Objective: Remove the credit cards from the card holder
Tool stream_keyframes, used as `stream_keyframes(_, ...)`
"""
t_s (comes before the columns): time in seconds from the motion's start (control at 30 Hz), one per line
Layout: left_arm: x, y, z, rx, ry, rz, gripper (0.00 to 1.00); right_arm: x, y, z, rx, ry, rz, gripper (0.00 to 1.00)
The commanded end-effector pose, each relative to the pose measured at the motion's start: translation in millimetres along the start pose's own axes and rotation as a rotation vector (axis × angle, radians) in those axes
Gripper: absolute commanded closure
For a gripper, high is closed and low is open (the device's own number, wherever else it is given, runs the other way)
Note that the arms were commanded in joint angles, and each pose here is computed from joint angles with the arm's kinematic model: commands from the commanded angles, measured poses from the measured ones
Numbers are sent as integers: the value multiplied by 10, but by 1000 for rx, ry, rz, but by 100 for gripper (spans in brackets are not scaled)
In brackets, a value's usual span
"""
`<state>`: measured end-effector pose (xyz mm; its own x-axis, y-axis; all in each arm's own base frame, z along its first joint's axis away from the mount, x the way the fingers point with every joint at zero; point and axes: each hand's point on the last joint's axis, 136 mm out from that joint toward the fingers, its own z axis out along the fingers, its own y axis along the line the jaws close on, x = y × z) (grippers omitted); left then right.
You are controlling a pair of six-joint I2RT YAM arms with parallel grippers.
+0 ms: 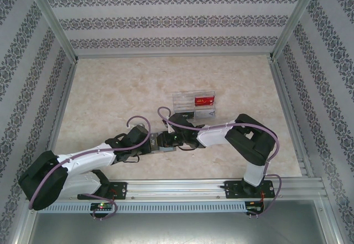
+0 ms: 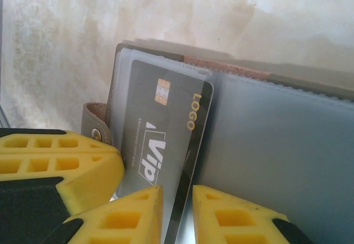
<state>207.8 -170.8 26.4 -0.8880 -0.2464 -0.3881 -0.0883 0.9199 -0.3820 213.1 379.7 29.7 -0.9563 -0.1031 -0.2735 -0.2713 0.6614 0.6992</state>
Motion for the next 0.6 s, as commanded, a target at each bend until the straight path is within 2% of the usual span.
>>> stream_keyframes(0.0, 53, 83, 8, -16, 14, -17, 92, -18, 64, 65, -29, 12, 14, 78)
stream_keyframes(0.2, 66, 81, 24, -13, 19, -20, 92, -18, 79, 75, -39, 14, 20, 81)
stream_keyframes(0.3, 70, 82, 26, -14, 20, -19, 93, -16, 83, 65, -41, 13, 21, 86)
stream_keyframes(0.43, 76, 80, 31, -11, 23, -18, 93, -18, 94, 56, -53, 15, 30, 99)
stream_keyframes(0.57, 70, 101, 19, -22, 19, -20, 93, -33, 106, 26, -64, 9, 34, 100)
